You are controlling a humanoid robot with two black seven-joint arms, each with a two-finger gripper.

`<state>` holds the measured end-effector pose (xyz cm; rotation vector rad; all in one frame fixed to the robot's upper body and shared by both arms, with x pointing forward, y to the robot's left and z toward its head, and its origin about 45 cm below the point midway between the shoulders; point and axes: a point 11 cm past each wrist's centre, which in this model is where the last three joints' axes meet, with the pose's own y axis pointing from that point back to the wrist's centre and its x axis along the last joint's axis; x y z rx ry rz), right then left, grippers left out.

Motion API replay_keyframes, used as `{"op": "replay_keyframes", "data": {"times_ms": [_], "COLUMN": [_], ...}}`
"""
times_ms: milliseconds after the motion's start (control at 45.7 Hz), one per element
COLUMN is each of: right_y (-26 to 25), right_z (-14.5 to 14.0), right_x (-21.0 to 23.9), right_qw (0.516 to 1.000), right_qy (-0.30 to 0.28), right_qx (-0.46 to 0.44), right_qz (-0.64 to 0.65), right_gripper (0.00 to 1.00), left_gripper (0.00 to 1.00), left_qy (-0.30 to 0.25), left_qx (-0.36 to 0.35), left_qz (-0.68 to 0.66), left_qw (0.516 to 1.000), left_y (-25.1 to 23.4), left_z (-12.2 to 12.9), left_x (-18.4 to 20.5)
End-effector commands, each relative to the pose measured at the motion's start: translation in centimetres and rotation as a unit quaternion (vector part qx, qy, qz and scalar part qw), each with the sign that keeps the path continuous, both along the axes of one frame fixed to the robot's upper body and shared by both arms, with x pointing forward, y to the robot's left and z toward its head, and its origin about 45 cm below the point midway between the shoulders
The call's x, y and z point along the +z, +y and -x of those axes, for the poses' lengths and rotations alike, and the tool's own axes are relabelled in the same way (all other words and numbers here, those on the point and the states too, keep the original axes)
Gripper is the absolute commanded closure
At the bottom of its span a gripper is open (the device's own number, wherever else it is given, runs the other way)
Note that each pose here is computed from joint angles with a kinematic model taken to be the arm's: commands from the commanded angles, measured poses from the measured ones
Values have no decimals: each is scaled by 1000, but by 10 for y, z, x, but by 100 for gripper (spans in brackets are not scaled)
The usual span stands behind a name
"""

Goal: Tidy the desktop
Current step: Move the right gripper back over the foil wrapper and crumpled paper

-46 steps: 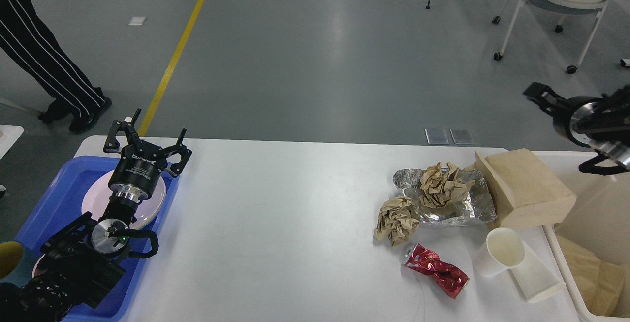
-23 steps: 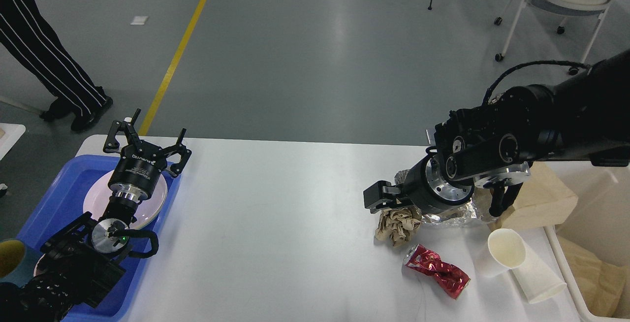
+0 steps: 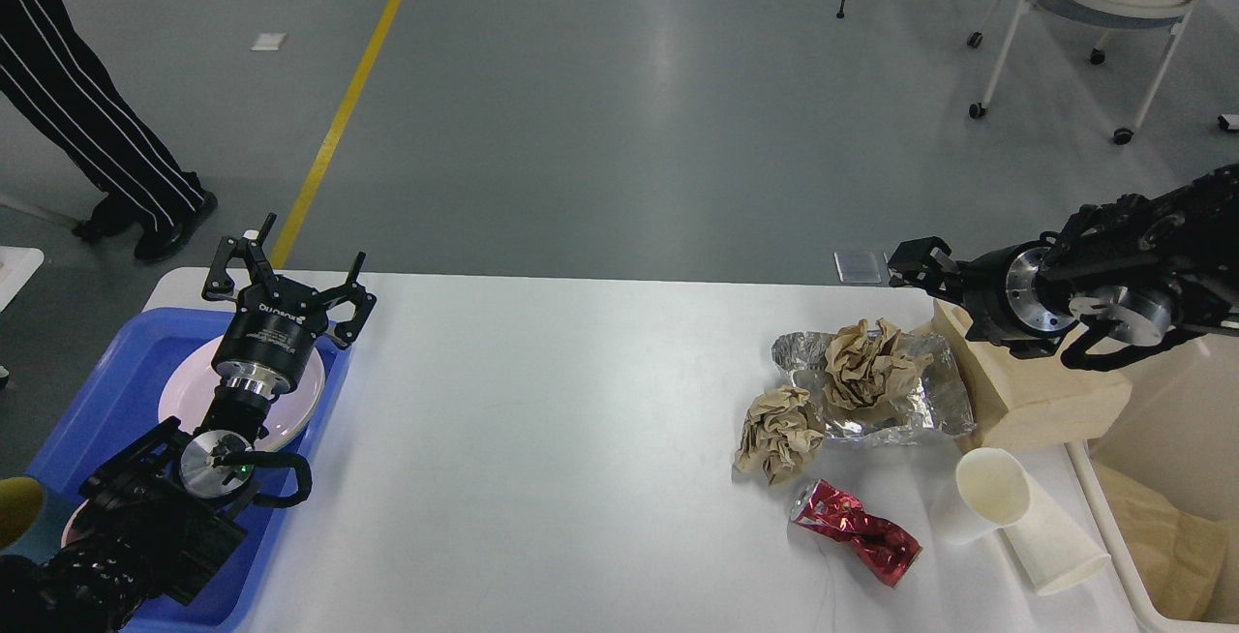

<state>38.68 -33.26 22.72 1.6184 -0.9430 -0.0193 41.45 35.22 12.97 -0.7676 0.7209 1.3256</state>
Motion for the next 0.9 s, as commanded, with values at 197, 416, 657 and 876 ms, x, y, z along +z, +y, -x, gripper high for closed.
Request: {"op": "replay_keyframes", "data": {"times_ms": [197,416,657,876], "right_y": [-62,-95,-105,-97], "right_z": [-4,5,25,30], "right_x": [-31,-70,-90,-107], "right_qw": [969,955,954,955], "right_qy": [-68,-42,-21,-23], "right_qx": [147,172,200,203], "right_qz": [185,238,222,216], "right_gripper": [0,0,0,0], "left_gripper": [1,1,1,1], "left_qy": [0,0,0,0], "left_qx": [0,0,0,0], "left_qz": [0,0,0,0], "left_qw": [1000,1000,1000,1000], "left_y": [0,0,0,0], "left_z": [0,0,0,0], "left_x": [0,0,0,0]}}
